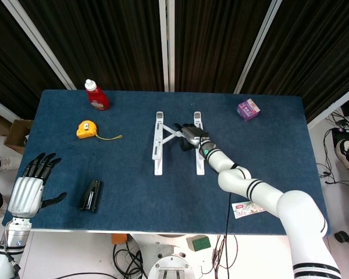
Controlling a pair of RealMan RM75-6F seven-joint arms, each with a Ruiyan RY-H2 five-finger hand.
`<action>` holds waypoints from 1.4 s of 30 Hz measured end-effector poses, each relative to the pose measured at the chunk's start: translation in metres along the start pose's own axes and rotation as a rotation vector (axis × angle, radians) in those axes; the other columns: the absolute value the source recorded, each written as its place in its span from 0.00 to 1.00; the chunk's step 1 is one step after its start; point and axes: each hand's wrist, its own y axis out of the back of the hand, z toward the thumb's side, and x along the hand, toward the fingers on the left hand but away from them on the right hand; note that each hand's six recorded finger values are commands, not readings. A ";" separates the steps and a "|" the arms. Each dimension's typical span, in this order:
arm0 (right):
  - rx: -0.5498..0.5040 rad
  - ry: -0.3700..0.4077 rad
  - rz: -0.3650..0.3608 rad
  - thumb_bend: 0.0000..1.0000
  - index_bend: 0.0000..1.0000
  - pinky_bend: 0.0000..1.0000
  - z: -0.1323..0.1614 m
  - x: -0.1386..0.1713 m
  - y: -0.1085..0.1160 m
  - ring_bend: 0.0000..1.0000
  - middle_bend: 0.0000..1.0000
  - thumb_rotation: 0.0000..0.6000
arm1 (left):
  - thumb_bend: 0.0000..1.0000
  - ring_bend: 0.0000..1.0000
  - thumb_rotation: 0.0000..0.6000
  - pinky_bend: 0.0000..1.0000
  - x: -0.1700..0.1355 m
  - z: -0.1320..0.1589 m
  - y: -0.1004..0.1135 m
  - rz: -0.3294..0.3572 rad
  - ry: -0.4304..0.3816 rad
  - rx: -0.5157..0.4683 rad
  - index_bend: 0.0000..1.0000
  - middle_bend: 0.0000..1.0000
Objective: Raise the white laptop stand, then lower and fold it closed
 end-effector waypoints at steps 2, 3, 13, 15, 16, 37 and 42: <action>-0.006 0.021 0.022 0.73 0.00 0.00 0.002 0.007 -0.005 0.00 0.23 1.00 | 0.07 0.04 1.00 0.15 0.000 0.001 0.000 0.001 -0.007 -0.002 0.17 0.11; -0.009 0.031 0.031 0.73 0.00 0.00 0.003 0.011 -0.007 0.00 0.23 1.00 | 0.07 0.04 1.00 0.15 0.001 0.002 -0.001 0.000 -0.011 -0.003 0.17 0.11; -0.033 0.142 0.130 0.73 0.00 0.00 0.006 0.074 -0.043 0.00 0.22 1.00 | 0.07 0.04 1.00 0.15 0.003 0.007 -0.005 0.001 -0.037 -0.018 0.17 0.11; -0.050 0.153 0.147 0.70 0.00 0.00 0.003 0.087 -0.049 0.00 0.21 1.00 | 0.07 0.04 1.00 0.15 0.003 0.007 -0.005 0.001 -0.041 -0.019 0.17 0.11; -0.064 0.157 0.156 0.68 0.00 0.00 0.001 0.096 -0.053 0.00 0.21 1.00 | 0.07 0.04 1.00 0.15 0.004 0.008 -0.005 0.002 -0.044 -0.019 0.17 0.11; 0.277 0.138 -0.268 0.00 0.00 0.00 -0.093 0.218 0.003 0.00 0.05 1.00 | 0.07 0.04 1.00 0.15 0.007 0.018 -0.004 0.006 -0.074 -0.031 0.17 0.11; 0.324 0.106 -0.281 0.00 0.00 0.00 -0.112 0.226 0.000 0.00 0.05 1.00 | 0.07 0.04 1.00 0.15 0.008 0.024 -0.004 0.007 -0.086 -0.039 0.17 0.11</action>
